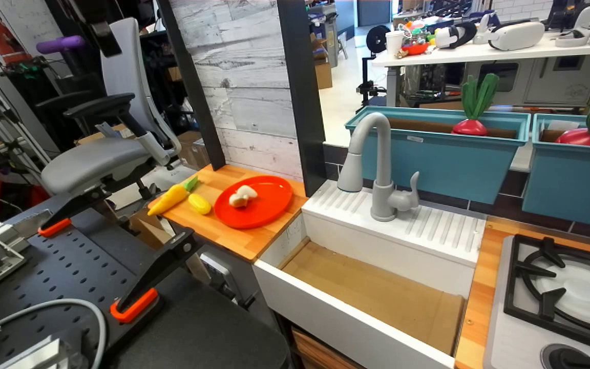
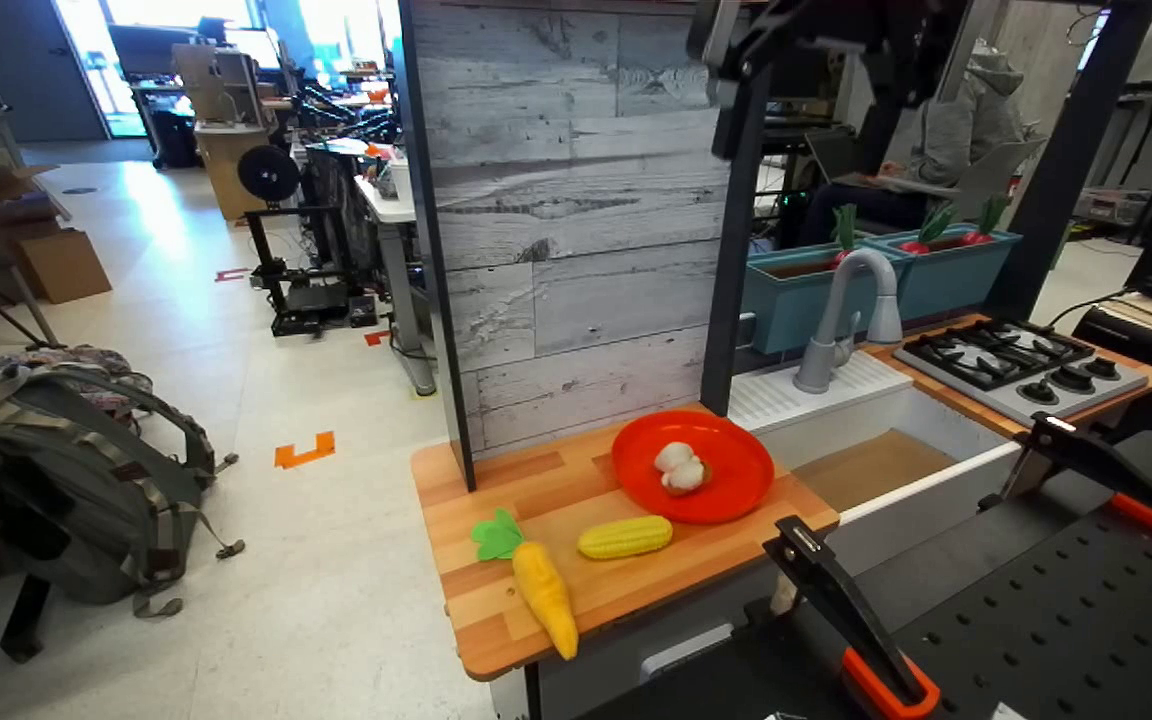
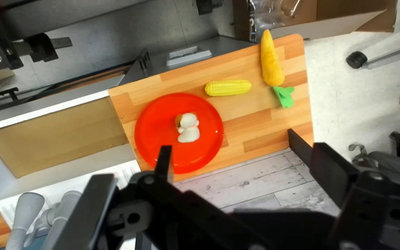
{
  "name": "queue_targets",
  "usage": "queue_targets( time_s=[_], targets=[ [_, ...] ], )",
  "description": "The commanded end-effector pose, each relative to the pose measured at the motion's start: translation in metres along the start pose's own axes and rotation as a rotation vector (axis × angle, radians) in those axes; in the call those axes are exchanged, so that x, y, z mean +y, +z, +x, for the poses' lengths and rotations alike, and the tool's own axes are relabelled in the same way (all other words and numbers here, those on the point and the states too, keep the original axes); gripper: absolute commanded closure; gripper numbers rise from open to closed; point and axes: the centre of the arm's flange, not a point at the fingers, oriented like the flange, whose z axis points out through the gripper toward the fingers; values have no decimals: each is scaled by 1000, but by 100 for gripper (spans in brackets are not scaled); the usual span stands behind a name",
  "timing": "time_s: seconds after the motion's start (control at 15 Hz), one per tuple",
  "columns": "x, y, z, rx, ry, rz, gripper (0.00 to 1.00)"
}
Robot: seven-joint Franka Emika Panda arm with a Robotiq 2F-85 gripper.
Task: Pick up the toy from the plate and put it on the countertop.
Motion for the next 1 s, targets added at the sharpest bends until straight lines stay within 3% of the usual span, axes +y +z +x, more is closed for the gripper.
queue_targets(
  time_s=[0.0, 0.4, 0.93],
  targets=[
    [6, 66, 49, -23, 61, 13, 0],
    [15, 158, 99, -51, 148, 41, 0],
    [12, 263, 133, -136, 206, 8, 0]
  ],
)
